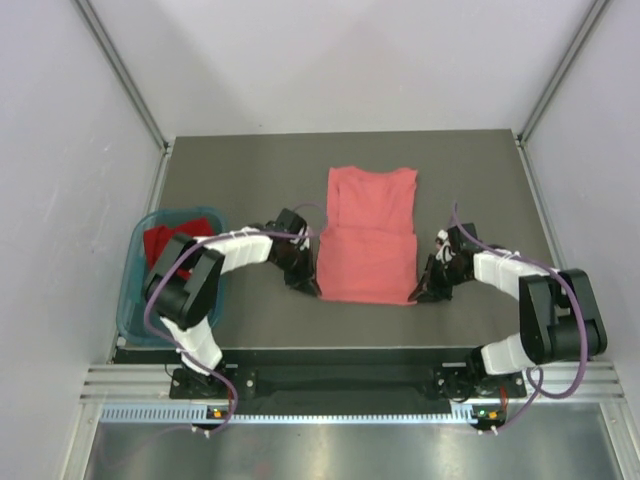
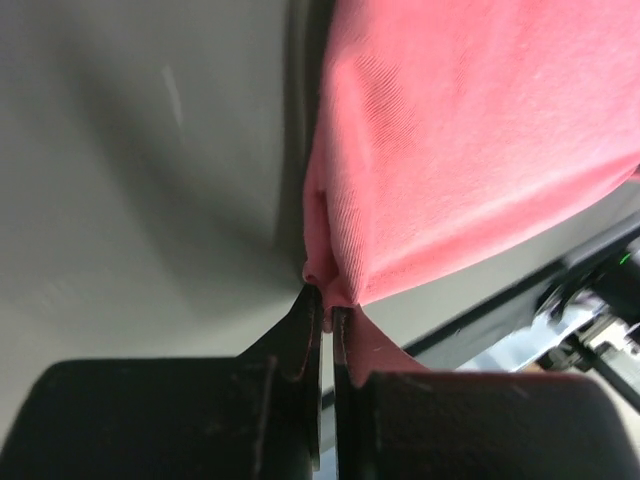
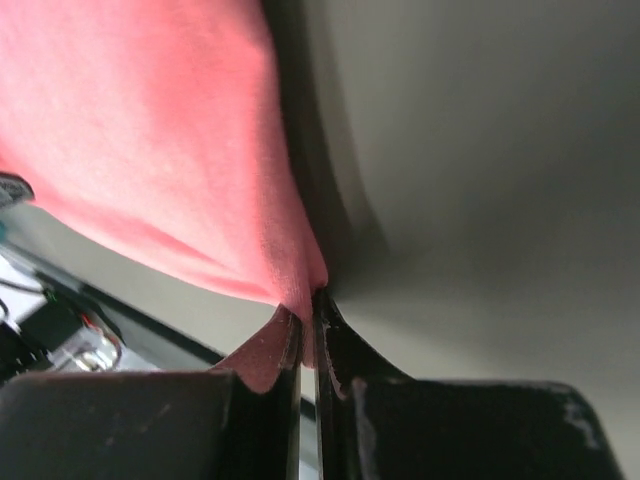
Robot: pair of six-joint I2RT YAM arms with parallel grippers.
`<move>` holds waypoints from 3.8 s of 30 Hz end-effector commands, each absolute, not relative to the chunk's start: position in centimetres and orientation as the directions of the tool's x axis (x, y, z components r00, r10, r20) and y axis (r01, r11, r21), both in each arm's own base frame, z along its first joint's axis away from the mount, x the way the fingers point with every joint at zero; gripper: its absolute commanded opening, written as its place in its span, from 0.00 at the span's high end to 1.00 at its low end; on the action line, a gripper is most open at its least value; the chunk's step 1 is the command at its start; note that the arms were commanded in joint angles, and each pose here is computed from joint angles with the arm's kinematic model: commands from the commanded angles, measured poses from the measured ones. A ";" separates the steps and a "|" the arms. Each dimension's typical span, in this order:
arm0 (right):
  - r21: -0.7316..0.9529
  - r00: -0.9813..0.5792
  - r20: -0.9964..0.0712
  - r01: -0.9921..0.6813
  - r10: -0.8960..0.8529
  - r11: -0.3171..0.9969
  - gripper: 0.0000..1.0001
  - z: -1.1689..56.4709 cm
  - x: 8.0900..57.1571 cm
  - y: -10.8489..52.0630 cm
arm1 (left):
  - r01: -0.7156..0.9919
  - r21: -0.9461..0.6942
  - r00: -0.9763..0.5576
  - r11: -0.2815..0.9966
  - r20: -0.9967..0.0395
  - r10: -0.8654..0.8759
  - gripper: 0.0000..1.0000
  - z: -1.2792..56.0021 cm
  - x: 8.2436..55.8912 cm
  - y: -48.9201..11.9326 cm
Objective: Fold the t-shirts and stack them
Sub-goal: Fold the tshirt
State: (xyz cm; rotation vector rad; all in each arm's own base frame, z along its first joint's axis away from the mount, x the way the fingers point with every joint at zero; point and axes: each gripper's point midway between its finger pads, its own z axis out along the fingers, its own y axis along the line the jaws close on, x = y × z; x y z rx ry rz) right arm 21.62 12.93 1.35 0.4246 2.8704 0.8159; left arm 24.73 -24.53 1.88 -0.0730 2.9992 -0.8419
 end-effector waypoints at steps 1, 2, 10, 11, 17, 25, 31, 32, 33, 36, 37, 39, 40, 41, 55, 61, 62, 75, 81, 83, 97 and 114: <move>0.447 -0.978 -0.014 0.182 0.210 0.876 0.99 1.1 17.7 12.2 | -0.070 -0.427 -0.997 0.901 0.012 -0.071 1.00 0.8 20.5 -22.3; 0.436 -0.978 -0.017 0.182 0.210 0.881 0.99 1.5 17.7 12.3 | -0.080 -0.433 -0.997 0.898 0.017 -0.080 1.00 0.8 20.0 -22.5; 0.325 -0.962 -0.038 0.246 0.272 0.913 0.81 2.8 15.2 10.2 | -0.046 -0.448 -0.999 0.893 0.008 -0.047 0.83 2.0 18.6 -23.0; 0.301 -0.960 -0.038 0.253 0.277 0.920 0.78 2.8 14.8 9.7 | -0.048 -0.432 -0.998 0.901 -0.003 -0.055 0.59 2.2 18.6 -22.6; 0.292 -0.950 -0.179 0.197 0.256 0.936 0.49 6.2 17.8 9.1 | 0.021 -0.425 -0.990 0.905 -0.132 -0.039 0.34 7.0 19.9 -21.9; 0.468 -0.947 -0.257 0.051 0.191 0.882 0.56 10.0 26.6 13.6 | 0.127 -0.511 -0.958 0.850 -0.286 -0.029 0.56 11.3 26.8 -24.8; 0.580 -0.951 -0.232 0.033 0.205 0.814 0.79 9.4 31.0 16.7 | 0.105 -0.611 -0.970 0.785 -0.238 -0.056 0.79 10.2 32.1 -27.6; 0.604 -0.949 -0.243 0.015 0.202 0.797 0.80 9.4 31.7 17.2 | 0.128 -0.641 -0.966 0.757 -0.254 -0.052 0.83 10.7 33.0 -28.5; 0.608 -0.952 -0.224 0.030 0.207 0.794 0.82 8.6 32.1 17.4 | 0.110 -0.639 -0.972 0.761 -0.228 -0.051 0.83 9.4 33.3 -28.7; 0.627 -0.960 -0.202 0.028 0.196 0.778 0.84 7.1 33.3 18.1 | 0.095 -0.648 -0.976 0.756 -0.209 -0.056 0.85 7.8 34.8 -29.4; 0.632 -0.960 -0.207 0.018 0.191 0.775 0.85 7.1 33.9 18.2 | 0.091 -0.651 -0.975 0.753 -0.211 -0.064 0.85 7.8 35.4 -29.6; 0.623 -0.963 -0.203 0.014 0.179 0.782 0.85 5.7 34.6 18.0 | 0.076 -0.652 -0.975 0.755 -0.208 -0.082 0.85 6.6 36.4 -29.4; 0.626 -0.962 -0.208 0.007 0.176 0.780 0.85 5.6 35.2 18.0 | 0.061 -0.649 -0.974 0.759 -0.206 -0.098 0.85 6.2 36.8 -29.1; 0.621 -0.966 -0.189 0.022 0.177 0.783 0.85 4.6 35.5 17.7 | 0.045 -0.641 -0.975 0.767 -0.194 -0.104 0.85 5.4 37.0 -28.9; 0.583 -0.967 -0.203 0.005 0.152 0.812 0.72 5.7 36.8 13.0 | 0.096 -0.532 -0.973 0.841 -0.229 -0.034 0.79 7.4 33.6 -24.8; 0.615 -0.970 -0.202 -0.020 0.134 0.788 0.70 9.1 32.9 14.7 | 0.132 -0.612 -0.973 0.780 -0.230 -0.016 0.73 11.3 30.2 -26.4; 0.623 -0.969 -0.214 -0.039 0.123 0.781 0.70 9.8 32.0 15.3 | 0.134 -0.635 -0.974 0.761 -0.227 -0.018 0.73 11.7 29.6 -26.8; 0.651 -0.997 -0.016 0.044 0.072 0.757 0.75 3.4 19.6 17.9 | 0.007 -0.664 -1.000 0.748 -0.015 -0.004 0.85 4.0 20.9 -25.1; 0.518 -0.996 0.037 0.092 0.085 0.850 0.76 0.4 17.2 15.1 | -0.083 -0.591 -0.995 0.802 0.088 -0.038 0.91 0.5 17.3 -22.7; 0.484 -0.995 0.011 0.089 0.096 0.871 0.76 0.4 17.3 14.4 | -0.087 -0.580 -0.995 0.810 0.088 -0.044 0.91 0.6 16.6 -22.1; 0.349 -0.945 -0.326 -0.143 -0.023 0.926 0.53 9.4 19.5 13.8 | 0.233 -0.465 -0.950 0.854 -0.296 0.097 0.46 9.9 17.6 -23.2; 0.050 -0.716 -0.516 -0.574 -0.471 0.817 0.32 11.6 17.5 20.4 | 0.411 -0.226 -0.760 0.883 -0.621 0.194 0.43 13.3 19.3 -22.2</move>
